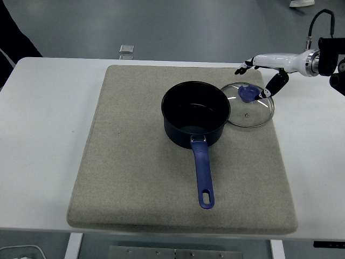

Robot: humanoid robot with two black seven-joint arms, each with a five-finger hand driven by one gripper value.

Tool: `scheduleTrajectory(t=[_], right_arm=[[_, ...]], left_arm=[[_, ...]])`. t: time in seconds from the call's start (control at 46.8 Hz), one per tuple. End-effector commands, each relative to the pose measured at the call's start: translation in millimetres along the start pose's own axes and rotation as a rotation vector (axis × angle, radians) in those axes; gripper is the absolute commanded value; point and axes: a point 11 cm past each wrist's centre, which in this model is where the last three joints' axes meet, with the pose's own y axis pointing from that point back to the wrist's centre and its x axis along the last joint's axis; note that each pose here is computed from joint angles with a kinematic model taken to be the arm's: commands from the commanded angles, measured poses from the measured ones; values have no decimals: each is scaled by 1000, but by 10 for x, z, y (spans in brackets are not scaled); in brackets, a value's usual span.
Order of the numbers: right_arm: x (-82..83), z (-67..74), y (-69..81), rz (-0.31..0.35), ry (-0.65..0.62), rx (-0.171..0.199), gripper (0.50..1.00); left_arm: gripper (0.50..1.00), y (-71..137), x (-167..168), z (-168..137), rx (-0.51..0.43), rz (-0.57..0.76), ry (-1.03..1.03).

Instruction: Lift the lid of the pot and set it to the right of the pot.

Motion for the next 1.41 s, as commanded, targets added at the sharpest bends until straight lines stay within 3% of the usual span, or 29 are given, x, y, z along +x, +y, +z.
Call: scheduleTrajectory(t=[0.0,0.919,1.026,1.197,1.389], right_arm=[[-1,14,8,1,-6,-2,909],[6,38,8,22,-13,-5,909],[62,73,20,74,-30,-9,909],[186,50,43,184,-244,46,909],[511,55,138,418,-539,125,911]], left_arm=[[1000,0,0,0,0,0,-1],[1000,0,0,0,0,0,-1],[1000,0,0,0,0,0,-1],[1000,0,0,0,0,0,1],[1000,0,0,0,0,0,1]])
